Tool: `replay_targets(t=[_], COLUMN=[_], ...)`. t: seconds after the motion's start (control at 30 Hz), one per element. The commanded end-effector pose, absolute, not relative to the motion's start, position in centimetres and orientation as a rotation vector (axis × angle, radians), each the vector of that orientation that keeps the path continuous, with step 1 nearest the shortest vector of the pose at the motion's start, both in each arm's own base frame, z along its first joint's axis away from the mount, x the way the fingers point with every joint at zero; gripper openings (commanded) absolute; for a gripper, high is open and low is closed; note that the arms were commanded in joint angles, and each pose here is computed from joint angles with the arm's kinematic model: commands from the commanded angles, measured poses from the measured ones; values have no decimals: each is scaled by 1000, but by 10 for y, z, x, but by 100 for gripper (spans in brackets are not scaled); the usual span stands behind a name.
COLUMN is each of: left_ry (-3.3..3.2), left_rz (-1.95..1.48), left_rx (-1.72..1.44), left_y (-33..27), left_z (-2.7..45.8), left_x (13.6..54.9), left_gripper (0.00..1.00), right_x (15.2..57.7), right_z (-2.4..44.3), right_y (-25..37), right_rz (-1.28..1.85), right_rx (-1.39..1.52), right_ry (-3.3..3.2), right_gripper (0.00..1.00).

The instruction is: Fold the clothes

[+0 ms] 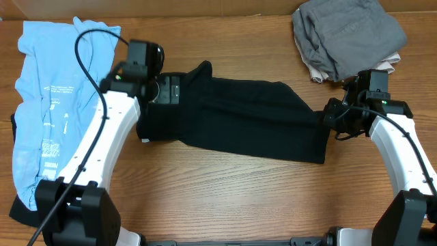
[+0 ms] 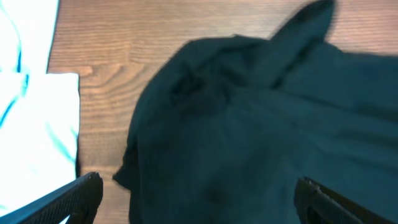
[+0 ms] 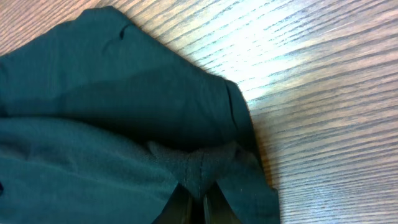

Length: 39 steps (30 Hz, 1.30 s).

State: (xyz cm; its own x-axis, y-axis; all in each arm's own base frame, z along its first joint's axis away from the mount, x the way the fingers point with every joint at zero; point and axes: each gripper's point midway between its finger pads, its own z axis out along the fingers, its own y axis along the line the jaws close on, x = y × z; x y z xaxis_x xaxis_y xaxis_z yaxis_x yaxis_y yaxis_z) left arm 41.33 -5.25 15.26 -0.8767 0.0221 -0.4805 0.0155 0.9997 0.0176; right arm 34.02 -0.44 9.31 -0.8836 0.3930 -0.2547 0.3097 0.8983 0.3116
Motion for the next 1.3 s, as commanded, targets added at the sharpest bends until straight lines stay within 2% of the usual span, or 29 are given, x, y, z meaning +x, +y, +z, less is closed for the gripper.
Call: replay_targets(t=[0.0,0.23,0.3,0.4,0.53,0.83,1.07,1.27], left_ry=[2599,2773,2800,2819,2784,2730,2838,2831], left_rz=[-93,-81,-81,-82,-89,-73,108,243], left_rx=[240,405,415,428,448,624,670,624], left_y=[-79,-92,-94,-97,-105,-146,-135,-119], left_z=[190,146,131,114,99,58,15,16], left_x=[412,369,361,354,358,366,356,360], left_gripper=[100,98,93,89,85,86,83,80], right_x=[340,339,339,338,338,338,335,335], right_z=[92,91,91,91,91,91,90,90], right_y=[-5,-4,-4,-4,-4,-4,-4,-4], right_rz=[369,370,370,370,370,371,370,370], right_rx=[516,517,517,519,519,519,523,524], right_ry=[2750,2755,2755,2758,2758,2760,2771,2773], right_gripper=[4,4,4,4,4,4,4,4])
